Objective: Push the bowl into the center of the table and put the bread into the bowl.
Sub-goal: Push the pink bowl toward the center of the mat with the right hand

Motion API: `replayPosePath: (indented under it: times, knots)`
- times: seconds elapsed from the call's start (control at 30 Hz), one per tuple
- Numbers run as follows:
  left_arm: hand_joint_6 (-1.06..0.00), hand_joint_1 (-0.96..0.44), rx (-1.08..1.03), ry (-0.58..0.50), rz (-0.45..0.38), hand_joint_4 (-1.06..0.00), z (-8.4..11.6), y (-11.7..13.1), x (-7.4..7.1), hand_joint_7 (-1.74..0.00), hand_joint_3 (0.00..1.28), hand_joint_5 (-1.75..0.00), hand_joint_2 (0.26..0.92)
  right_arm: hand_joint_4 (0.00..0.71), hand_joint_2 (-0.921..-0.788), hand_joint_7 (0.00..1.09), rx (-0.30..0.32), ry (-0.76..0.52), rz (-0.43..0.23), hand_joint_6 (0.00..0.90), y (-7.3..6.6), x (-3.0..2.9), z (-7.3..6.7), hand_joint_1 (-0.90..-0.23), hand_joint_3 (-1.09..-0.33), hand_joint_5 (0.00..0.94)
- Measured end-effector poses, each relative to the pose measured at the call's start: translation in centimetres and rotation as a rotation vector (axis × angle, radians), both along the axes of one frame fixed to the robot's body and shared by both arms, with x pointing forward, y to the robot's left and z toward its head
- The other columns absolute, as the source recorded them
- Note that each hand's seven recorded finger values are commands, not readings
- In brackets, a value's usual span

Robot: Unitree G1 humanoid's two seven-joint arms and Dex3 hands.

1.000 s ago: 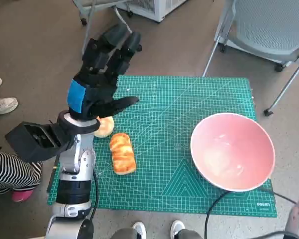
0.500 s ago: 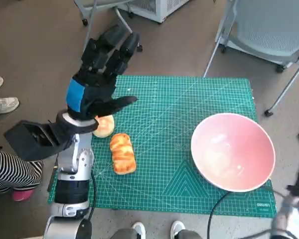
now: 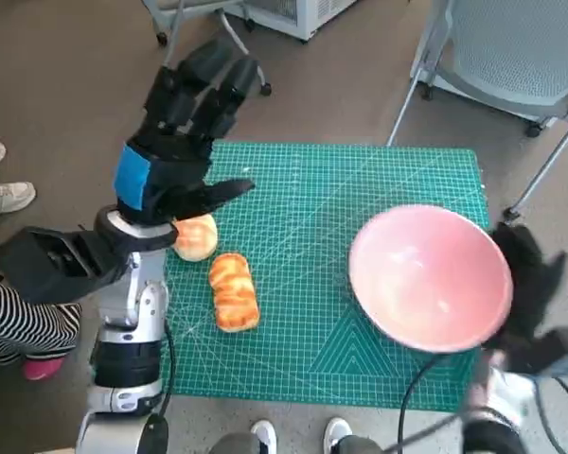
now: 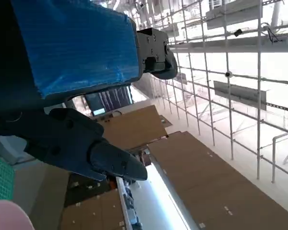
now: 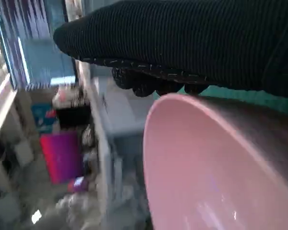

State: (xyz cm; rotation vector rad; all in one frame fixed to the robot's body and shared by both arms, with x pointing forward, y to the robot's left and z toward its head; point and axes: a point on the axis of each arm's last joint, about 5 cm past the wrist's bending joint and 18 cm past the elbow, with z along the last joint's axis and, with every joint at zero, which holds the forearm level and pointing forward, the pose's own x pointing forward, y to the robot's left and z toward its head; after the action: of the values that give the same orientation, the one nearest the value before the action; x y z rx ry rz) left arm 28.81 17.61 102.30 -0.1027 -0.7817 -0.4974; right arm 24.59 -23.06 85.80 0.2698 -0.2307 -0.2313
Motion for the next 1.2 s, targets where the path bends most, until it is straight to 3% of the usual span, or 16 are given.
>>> replayPosePath:
  times: [0.13, 0.7, 1.2]
  knots:
    - [0.00, -0.25, 0.007, 0.000, 0.010, -0.20, 0.0, 0.4, -0.1, -0.58, 0.00, 0.00, 0.900, 0.110, -0.921, 0.45, 0.038, -0.020, 0.053, 0.023, 1.0, 0.85, 0.2, -0.607, -0.817, 0.001]
    - [-0.01, -0.25, 0.044, -0.020, 0.032, -0.17, 0.3, 1.7, -0.6, -0.55, 0.03, 0.00, 0.920, 0.097, -0.921, 0.45, 0.073, -0.103, 0.194, 0.007, 4.1, 4.29, 3.0, -0.608, -0.812, 0.000]
    - [0.00, -0.23, 0.050, -0.042, 0.053, -0.17, 0.3, 2.1, -0.8, -0.54, 0.04, 0.00, 0.921, 0.072, -0.921, 0.42, 0.054, -0.092, 0.293, -0.001, 7.3, 6.32, 4.8, -0.576, -0.857, 0.000]
